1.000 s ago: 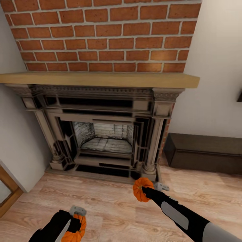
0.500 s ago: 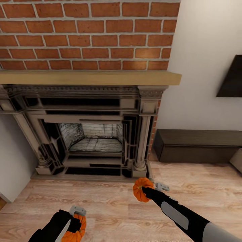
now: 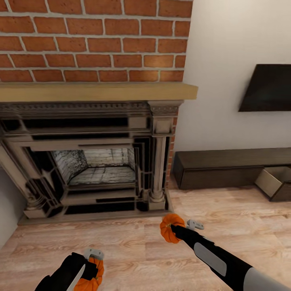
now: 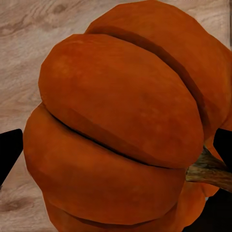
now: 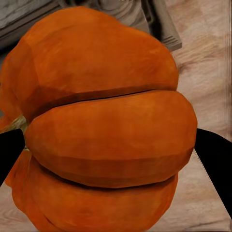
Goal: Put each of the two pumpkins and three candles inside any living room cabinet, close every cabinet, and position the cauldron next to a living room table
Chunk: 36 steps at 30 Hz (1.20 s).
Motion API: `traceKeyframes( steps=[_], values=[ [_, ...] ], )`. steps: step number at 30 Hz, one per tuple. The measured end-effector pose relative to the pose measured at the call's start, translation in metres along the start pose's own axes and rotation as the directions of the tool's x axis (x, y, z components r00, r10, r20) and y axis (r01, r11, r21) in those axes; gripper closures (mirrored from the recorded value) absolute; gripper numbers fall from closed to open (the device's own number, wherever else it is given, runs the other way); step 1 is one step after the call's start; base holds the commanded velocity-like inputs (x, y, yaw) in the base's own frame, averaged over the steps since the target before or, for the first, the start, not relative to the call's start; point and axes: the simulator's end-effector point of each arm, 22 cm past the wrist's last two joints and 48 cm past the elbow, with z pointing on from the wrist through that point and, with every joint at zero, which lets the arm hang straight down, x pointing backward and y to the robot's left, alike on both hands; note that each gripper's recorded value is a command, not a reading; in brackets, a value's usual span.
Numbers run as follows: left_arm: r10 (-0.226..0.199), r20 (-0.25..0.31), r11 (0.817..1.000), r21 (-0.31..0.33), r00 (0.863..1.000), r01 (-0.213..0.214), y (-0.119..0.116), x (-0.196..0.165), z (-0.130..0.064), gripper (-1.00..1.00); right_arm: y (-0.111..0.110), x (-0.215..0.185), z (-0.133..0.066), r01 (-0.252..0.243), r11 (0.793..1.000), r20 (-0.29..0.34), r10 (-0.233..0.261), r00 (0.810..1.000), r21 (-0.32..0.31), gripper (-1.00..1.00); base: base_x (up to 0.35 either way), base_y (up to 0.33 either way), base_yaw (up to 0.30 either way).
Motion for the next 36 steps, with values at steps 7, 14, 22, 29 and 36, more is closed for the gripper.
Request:
traceKeyframes(
  steps=[7,14,22,29,36],
  values=[
    [0.003,-0.006,1.000,0.001,1.000,-0.003,-0.001,0.002,0.002,1.00,-0.001,0.003,0.002,-0.002,1.000,-0.006,0.002,1.000,0.002,1.00,0.000,0.000,-0.229],
    [0.004,-0.012,1.000,0.002,1.000,-0.004,-0.002,0.004,0.004,1.00,-0.003,0.006,0.003,-0.003,1.000,-0.012,0.003,1.000,0.004,1.00,0.000,0.000,-0.229],
    [0.004,-0.021,1.000,0.002,1.000,-0.004,-0.002,0.008,0.006,1.00,-0.005,0.007,0.004,-0.004,1.000,-0.016,0.005,1.000,0.010,1.00,0.000,0.000,-0.236],
    [-0.005,-0.016,1.000,0.003,1.000,0.005,0.000,0.006,0.006,1.00,-0.009,0.004,0.004,-0.010,1.000,-0.002,0.010,1.000,0.024,1.00,0.000,0.000,-0.262],
    [-0.058,-0.004,0.998,0.000,0.998,0.058,0.011,-0.001,0.004,1.00,-0.064,-0.002,-0.004,-0.076,0.960,0.046,0.066,0.997,0.270,1.00,0.000,0.000,-0.268]
  ],
)
